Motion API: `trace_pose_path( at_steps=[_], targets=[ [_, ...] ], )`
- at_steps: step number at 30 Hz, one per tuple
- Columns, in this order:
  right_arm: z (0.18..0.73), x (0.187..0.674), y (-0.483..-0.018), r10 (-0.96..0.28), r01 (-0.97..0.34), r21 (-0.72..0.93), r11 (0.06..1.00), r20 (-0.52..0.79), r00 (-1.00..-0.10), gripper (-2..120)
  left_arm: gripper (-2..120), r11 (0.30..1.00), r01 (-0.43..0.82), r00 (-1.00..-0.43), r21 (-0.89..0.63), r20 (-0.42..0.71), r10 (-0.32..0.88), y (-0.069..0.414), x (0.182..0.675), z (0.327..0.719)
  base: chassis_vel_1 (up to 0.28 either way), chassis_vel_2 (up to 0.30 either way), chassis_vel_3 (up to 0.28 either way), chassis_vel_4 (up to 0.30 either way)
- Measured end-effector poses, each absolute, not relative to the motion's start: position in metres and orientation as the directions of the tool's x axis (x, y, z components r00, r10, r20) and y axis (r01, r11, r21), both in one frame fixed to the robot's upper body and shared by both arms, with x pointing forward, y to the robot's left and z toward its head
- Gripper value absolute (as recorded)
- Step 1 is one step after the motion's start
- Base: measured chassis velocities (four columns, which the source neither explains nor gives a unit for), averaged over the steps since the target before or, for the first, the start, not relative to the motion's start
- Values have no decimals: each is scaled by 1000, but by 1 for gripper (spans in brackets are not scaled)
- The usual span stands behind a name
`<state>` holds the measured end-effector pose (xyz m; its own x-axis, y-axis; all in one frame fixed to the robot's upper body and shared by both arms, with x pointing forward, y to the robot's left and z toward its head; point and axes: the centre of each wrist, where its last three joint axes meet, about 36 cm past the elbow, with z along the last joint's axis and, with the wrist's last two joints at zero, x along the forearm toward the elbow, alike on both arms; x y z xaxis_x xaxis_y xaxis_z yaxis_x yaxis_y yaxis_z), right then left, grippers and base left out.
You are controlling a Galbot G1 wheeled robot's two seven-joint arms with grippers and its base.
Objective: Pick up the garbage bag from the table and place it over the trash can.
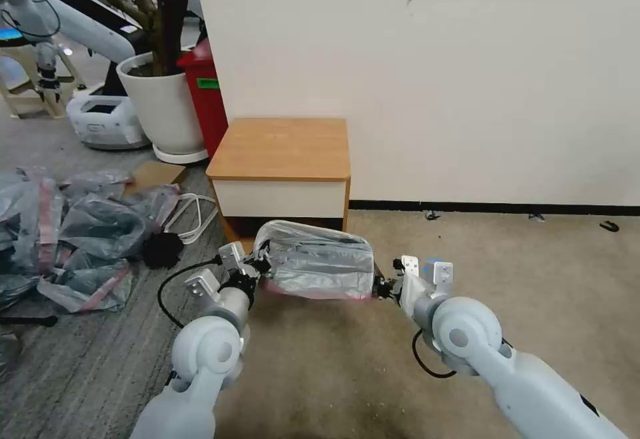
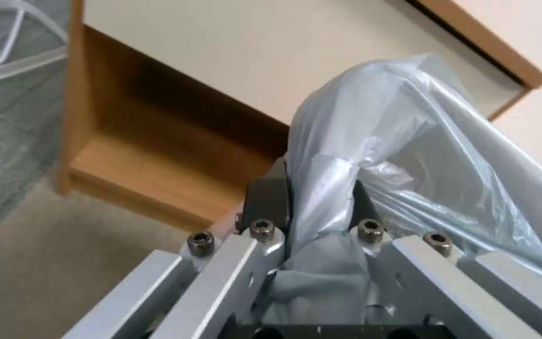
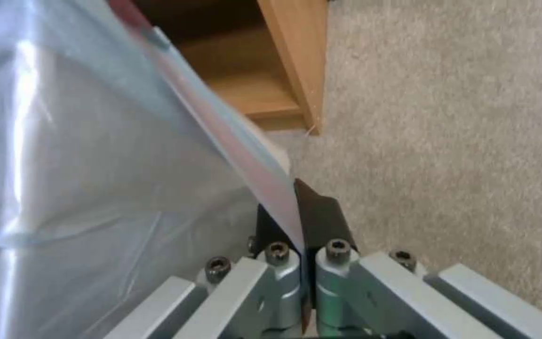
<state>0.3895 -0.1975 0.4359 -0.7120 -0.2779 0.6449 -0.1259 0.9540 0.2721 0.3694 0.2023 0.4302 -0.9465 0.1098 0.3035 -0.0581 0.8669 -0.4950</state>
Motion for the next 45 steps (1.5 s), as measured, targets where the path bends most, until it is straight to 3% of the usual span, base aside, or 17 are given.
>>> trace_pose_path(
  at_steps=[12, 15, 25, 26, 29, 31, 33, 37, 45],
  targets=[
    [409, 373, -182, -225, -182, 133, 974, 538, -812, 2, 7, 857, -121, -931, -501, 356, 77, 204, 372, 435, 0, 0, 0, 0],
    [420, 375, -186, -204, -184, 88, 979, 478, -854, 18, 7, 878, -117, -932, -465, 356, 65, 209, 373, 428, 0, 0, 0, 0],
    [444, 369, -193, -209, -193, 82, 978, 430, -879, 50, 6, 889, -114, -936, -443, 348, 53, 210, 378, 418, 0, 0, 0, 0],
    [451, 366, -192, -227, -197, 114, 974, 423, -877, 59, 6, 890, -117, -935, -442, 350, 51, 210, 380, 416, 0, 0, 0, 0],
    [458, 365, -192, -244, -195, 156, 968, 423, -873, 64, 6, 890, -119, -934, -441, 353, 50, 211, 380, 415, 0, 0, 0, 0],
    [477, 367, -193, -291, -175, 285, 942, 441, -849, 77, 6, 891, -118, -933, -439, 357, 53, 211, 380, 413, 0, 0, 0, 0],
    [481, 368, -194, -301, -173, 307, 936, 441, -846, 78, 6, 891, -118, -933, -439, 357, 53, 211, 380, 413, 0, 0, 0, 0],
    [515, 362, -206, -371, -144, 470, 871, 435, -820, 97, 6, 890, -121, -935, -439, 352, 46, 214, 383, 412, 0, 0, 0, 0],
    [515, 345, -200, -415, -50, 584, 810, 512, -752, 111, 6, 885, -117, -943, -451, 331, 45, 217, 387, 419, 0, 0, 0, 0]
  ],
)
